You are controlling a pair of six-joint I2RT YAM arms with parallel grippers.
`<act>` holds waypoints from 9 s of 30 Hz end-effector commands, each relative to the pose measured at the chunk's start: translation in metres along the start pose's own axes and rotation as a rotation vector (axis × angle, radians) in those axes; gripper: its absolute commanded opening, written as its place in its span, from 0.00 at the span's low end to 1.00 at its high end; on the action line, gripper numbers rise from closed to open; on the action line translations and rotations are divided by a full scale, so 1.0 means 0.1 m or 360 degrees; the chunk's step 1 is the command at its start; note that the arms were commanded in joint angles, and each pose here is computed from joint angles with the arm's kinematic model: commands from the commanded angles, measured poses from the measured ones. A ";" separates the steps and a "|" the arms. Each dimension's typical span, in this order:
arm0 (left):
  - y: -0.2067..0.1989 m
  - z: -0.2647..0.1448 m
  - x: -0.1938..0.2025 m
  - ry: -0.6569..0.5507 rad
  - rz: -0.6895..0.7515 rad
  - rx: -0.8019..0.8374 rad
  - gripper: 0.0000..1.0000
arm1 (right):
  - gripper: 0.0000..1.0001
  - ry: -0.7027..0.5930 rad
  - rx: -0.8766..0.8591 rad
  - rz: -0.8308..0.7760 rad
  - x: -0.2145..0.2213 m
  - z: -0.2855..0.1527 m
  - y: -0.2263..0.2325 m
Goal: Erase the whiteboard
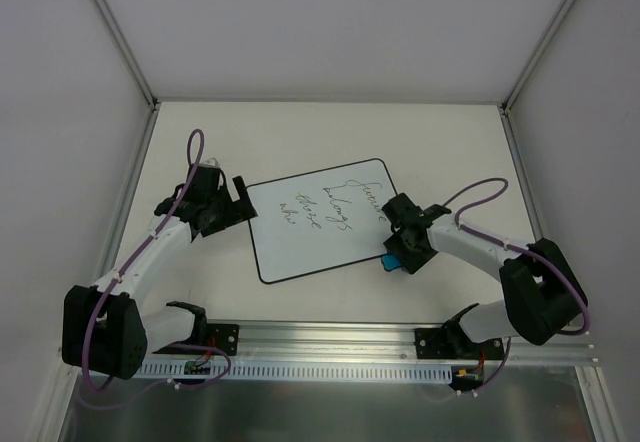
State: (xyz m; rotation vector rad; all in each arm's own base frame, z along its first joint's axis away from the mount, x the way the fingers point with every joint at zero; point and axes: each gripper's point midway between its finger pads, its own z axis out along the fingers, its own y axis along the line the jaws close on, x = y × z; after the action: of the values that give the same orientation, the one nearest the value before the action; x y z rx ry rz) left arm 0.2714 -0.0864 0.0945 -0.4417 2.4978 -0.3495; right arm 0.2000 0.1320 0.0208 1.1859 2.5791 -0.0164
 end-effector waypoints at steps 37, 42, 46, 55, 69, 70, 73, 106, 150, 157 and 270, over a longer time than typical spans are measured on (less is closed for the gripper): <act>0.07 0.78 -0.05 0.0182 -0.0043 -0.0205 0.54 | 0.09 -0.0201 -0.0601 -0.1633 -0.29 -0.47 1.66; 0.11 0.85 0.09 0.0244 -0.0016 -0.0239 0.36 | 0.09 -0.0141 -0.0582 -0.1675 -0.17 -0.30 1.70; 0.09 0.88 0.21 0.0283 0.0016 -0.0254 0.12 | 0.08 -0.0106 -0.0534 -0.1661 -0.11 -0.18 1.67; 0.05 0.87 0.62 0.0415 0.0060 -0.0259 0.00 | 0.00 0.0013 -0.0380 -0.1614 0.05 0.11 1.51; 0.11 0.75 0.98 0.0494 0.0049 -0.0266 0.00 | 0.00 0.0367 -0.0475 -0.1759 1.22 0.05 1.86; 0.11 0.75 0.97 0.0490 0.0051 -0.0262 0.00 | 0.00 0.0369 -0.0475 -0.1741 1.23 0.04 1.88; 0.11 0.74 0.99 0.0495 0.0048 -0.0264 0.00 | 0.00 0.0276 -0.0423 -0.1668 1.06 0.05 1.87; -0.01 0.69 1.01 0.0535 0.0035 -0.0170 0.00 | 0.00 0.0375 -0.0456 -0.1379 1.02 -0.06 1.86; -0.04 0.66 1.09 0.0562 0.0022 -0.0157 0.00 | 0.00 0.0366 -0.0334 -0.1407 1.12 0.07 2.35; -0.04 0.67 1.08 0.0555 0.0023 -0.0159 0.00 | 0.00 0.0328 -0.0337 -0.1477 1.17 -0.02 2.41; 0.02 0.56 1.28 0.0598 -0.0045 -0.0159 0.00 | 0.00 0.0109 0.0035 -0.0699 -1.51 0.53 1.52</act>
State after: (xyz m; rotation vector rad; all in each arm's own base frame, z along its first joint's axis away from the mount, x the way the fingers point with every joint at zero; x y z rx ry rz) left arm 0.2533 -0.1651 0.0142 -0.4666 2.7060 -0.5127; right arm 0.4217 0.1137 0.0249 0.6771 2.8550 -0.0078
